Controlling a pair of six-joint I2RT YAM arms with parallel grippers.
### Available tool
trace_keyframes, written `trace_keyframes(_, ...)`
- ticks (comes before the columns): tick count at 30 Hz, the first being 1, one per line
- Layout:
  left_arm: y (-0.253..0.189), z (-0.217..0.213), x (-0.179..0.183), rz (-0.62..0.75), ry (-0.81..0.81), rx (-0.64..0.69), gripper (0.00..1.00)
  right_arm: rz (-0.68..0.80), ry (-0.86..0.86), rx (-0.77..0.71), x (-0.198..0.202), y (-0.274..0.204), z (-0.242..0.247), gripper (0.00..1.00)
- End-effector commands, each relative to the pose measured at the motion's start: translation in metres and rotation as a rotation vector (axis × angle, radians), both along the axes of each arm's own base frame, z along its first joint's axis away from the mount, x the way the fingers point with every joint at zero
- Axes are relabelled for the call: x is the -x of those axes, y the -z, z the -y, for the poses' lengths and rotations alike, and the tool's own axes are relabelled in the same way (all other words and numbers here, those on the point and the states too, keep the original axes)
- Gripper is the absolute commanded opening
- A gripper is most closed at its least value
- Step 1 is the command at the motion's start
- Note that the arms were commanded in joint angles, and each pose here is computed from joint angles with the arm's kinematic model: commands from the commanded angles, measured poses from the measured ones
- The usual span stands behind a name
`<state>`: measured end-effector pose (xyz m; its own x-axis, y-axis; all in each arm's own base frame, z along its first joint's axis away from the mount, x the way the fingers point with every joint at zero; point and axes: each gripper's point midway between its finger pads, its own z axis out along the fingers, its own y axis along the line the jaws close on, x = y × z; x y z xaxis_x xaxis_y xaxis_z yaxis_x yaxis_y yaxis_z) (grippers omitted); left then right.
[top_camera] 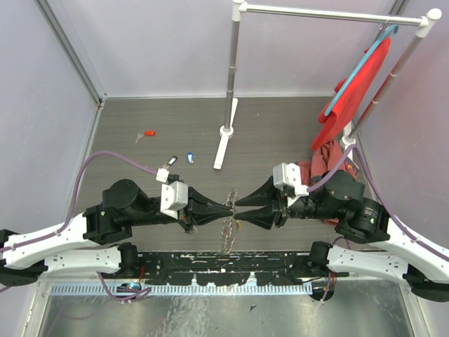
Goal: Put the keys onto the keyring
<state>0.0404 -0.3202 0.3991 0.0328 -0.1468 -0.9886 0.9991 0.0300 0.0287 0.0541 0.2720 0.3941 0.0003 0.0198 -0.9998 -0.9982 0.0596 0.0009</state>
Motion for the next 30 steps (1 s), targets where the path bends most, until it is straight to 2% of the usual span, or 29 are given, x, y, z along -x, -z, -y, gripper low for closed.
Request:
trace_keyframes(1, -0.027, -0.004, 0.005, 0.027, 0.02, 0.087, 0.0, 0.035, -0.029, -0.082, 0.005, -0.028, -0.001, 0.35)
trace_keyframes(8, -0.026, -0.004, 0.003, 0.03, 0.013, 0.082, 0.0, 0.031, -0.043, -0.058, 0.006, -0.023, -0.006, 0.18)
trace_keyframes(11, -0.027, -0.004, 0.003, 0.032, 0.012, 0.083, 0.0, 0.034, -0.046, -0.058, 0.006, -0.023, -0.005, 0.03)
trace_keyframes(17, -0.025, -0.005, 0.003, 0.032, 0.01, 0.075, 0.0, 0.041, -0.021, -0.045, 0.004, -0.026, 0.002, 0.01)
trace_keyframes(24, -0.021, -0.011, 0.006, 0.051, 0.021, 0.027, 0.28, 0.04, 0.01, 0.05, 0.002, -0.023, 0.014, 0.01)
trace_keyframes(30, -0.016, -0.012, 0.004, 0.062, 0.007, -0.012, 0.39, -0.02, 0.075, 0.208, -0.006, -0.006, 0.025, 0.01)
